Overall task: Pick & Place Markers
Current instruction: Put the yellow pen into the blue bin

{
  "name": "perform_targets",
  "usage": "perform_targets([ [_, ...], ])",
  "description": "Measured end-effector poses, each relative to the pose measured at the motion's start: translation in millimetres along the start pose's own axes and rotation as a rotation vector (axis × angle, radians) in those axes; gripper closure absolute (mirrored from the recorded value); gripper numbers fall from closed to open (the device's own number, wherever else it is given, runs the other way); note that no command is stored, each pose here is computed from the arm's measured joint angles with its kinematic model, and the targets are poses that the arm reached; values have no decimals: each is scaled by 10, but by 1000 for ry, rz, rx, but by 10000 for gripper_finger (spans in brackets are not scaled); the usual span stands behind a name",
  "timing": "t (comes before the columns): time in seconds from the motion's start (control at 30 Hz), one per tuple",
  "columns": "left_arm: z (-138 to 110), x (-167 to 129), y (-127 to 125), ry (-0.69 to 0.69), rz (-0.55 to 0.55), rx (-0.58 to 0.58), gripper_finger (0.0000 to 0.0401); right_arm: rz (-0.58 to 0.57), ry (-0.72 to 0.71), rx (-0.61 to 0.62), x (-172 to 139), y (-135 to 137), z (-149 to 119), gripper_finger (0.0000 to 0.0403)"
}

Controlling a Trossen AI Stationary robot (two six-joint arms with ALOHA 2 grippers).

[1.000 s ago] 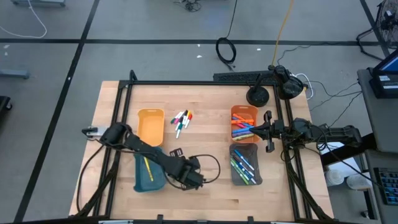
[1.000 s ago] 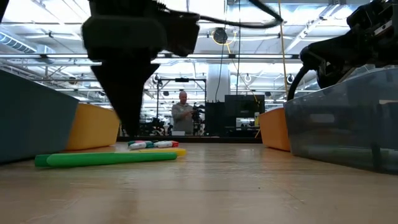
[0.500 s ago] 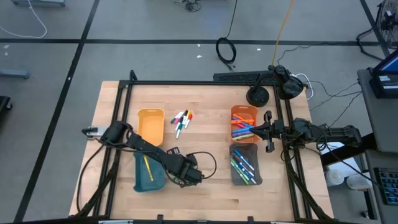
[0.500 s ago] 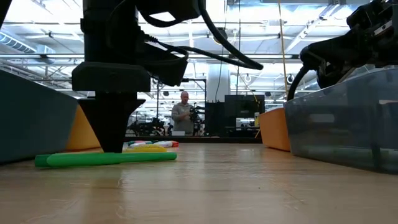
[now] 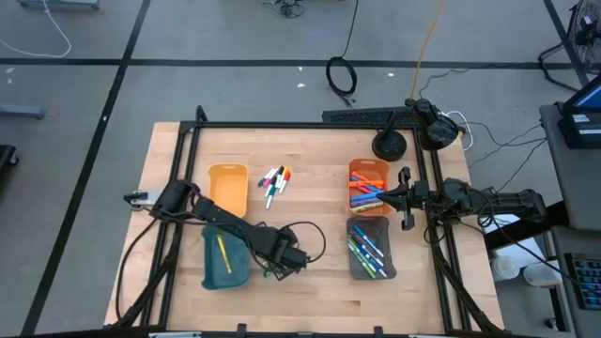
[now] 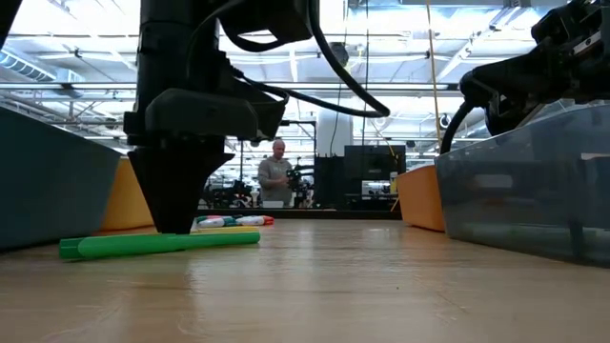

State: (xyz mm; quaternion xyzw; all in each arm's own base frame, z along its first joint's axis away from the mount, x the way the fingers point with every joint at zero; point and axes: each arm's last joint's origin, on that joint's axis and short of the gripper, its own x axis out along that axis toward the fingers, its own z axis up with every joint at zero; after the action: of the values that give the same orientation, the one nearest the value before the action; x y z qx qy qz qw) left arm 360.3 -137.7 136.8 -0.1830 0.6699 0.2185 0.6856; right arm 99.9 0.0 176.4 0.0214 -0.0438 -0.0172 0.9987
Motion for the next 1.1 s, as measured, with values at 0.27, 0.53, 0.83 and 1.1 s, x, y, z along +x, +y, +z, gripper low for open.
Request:
perform_targets([
  [0.27, 8, 6, -24, -8, -22, 18, 295, 0, 0, 0, 0, 0, 0, 399],
  [0.53, 14, 6, -29, -26, -16, 35, 379, 0, 0, 0, 0, 0, -1, 399],
  [0.83, 12, -31, -22, -55, -4, 103, 360, 0, 1, 0, 0, 0, -1, 399],
  [1.1, -8, -392, 14, -198, -6, 112, 382, 0, 1, 0, 0, 0, 0, 399],
])
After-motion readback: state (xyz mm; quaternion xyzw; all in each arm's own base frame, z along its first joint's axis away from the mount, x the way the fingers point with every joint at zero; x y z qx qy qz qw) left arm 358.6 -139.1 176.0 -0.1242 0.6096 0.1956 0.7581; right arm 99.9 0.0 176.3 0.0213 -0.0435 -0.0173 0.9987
